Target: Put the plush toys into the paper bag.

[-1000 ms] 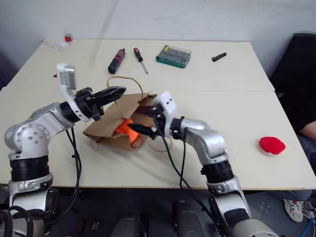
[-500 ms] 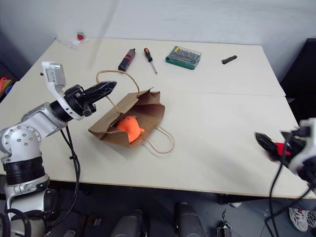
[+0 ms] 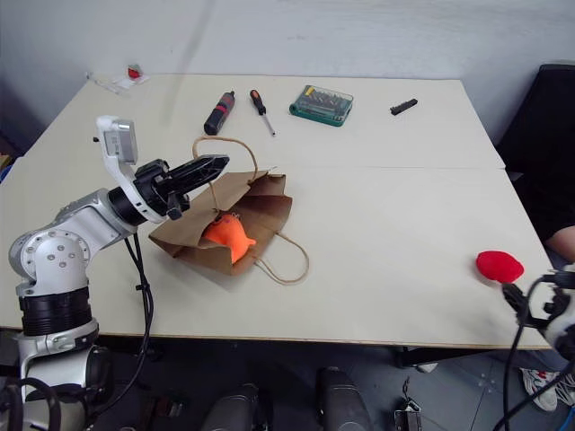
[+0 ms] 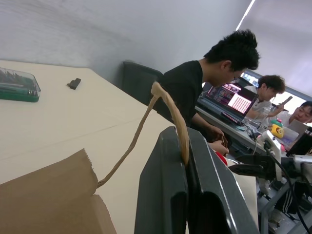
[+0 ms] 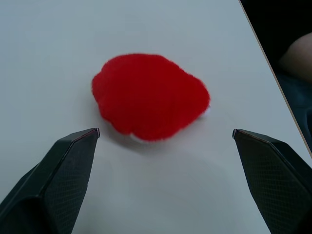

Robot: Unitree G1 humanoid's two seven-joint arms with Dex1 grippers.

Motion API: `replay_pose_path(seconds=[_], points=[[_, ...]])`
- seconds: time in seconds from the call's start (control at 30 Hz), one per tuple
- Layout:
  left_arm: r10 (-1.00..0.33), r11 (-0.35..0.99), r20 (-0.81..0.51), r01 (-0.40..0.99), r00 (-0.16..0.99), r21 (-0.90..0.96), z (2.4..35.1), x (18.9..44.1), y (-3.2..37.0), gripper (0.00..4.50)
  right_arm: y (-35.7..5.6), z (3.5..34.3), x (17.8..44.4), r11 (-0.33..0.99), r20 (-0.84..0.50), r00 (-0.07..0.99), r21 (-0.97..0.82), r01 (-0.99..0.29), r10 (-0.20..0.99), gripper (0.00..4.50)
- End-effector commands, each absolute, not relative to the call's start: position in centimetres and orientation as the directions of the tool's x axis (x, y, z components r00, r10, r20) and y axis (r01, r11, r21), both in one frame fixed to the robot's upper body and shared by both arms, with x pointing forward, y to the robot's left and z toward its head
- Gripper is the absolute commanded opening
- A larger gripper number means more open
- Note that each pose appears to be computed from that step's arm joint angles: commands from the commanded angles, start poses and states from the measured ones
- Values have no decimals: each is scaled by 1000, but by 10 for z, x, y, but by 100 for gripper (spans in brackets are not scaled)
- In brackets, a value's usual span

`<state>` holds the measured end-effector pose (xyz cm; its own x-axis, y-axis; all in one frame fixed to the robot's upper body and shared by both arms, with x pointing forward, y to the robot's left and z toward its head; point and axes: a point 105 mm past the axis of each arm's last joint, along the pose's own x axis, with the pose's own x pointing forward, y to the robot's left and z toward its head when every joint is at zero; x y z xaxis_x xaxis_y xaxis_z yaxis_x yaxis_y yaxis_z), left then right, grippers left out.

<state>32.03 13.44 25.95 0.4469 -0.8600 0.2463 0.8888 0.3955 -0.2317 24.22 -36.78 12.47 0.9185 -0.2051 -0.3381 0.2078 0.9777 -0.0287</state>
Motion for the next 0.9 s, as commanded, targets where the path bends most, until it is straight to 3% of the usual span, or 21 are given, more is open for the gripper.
replay_pose_path(seconds=[0.03,0.13,0.23,0.47,0.57,0.63,0.73,0.9], points=[[-867,383,276,910,414,-162,276,311,132,0,-384,127,253,946,-299,899,-48,322,-321,448],[-869,389,268,909,416,-150,277,309,132,0,-392,118,266,907,-288,868,-11,420,-405,448],[-865,393,274,907,420,-149,280,307,133,0,-382,109,276,908,-305,877,79,412,-371,387],[-867,396,263,906,422,-150,277,307,132,0,-377,106,286,911,-285,893,122,394,-348,153],[-860,404,272,902,431,-153,280,308,135,0,-362,120,288,953,-234,937,93,289,-261,72],[-854,408,283,899,437,-158,283,309,137,0,-318,133,293,995,-225,973,75,64,-46,39],[-868,361,305,919,392,-155,291,305,128,0,-224,160,305,929,-142,940,258,-267,310,25],[-901,329,257,936,350,-124,286,304,116,0,-110,188,322,754,-64,786,338,-563,615,21]])
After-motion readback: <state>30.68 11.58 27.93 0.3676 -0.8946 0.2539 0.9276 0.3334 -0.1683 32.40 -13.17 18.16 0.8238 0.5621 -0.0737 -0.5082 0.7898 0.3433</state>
